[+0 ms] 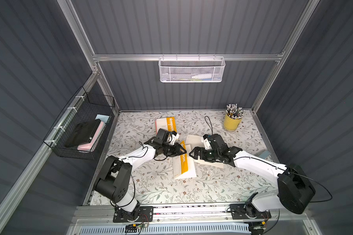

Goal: Close the notebook
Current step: Close the notebook at the center of the board.

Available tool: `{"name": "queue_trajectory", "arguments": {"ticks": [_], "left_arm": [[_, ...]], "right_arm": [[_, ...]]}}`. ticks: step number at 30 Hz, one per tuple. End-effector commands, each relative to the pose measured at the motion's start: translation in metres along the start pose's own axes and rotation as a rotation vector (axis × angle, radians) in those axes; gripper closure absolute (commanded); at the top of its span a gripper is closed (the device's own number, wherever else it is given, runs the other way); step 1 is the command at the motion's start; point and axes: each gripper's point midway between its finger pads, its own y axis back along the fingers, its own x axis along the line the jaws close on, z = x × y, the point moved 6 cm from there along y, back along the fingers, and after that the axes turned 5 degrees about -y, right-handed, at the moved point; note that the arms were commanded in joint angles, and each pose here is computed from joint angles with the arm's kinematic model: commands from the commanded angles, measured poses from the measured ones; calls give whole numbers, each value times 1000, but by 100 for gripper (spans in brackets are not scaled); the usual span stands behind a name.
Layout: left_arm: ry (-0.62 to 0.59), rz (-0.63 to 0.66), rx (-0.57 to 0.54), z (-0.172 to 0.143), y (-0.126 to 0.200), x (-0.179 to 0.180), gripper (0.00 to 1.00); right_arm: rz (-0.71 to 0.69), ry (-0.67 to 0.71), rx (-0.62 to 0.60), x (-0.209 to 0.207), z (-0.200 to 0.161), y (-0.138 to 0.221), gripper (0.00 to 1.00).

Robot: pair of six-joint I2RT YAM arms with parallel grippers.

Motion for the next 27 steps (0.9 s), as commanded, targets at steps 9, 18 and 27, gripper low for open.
{"name": "queue_trajectory", "arguments": {"ticks": [9, 18, 27], "left_arm": [[29, 0, 44, -13, -21, 18, 66], [56, 21, 82, -24, -34, 34, 67], [60, 42, 90, -27, -34, 38, 68]], "right_arm": [[135, -17, 22, 12, -2, 0, 1], [203, -22, 19, 18, -1, -3, 1], [233, -63, 72, 8, -9, -27, 1]]}}
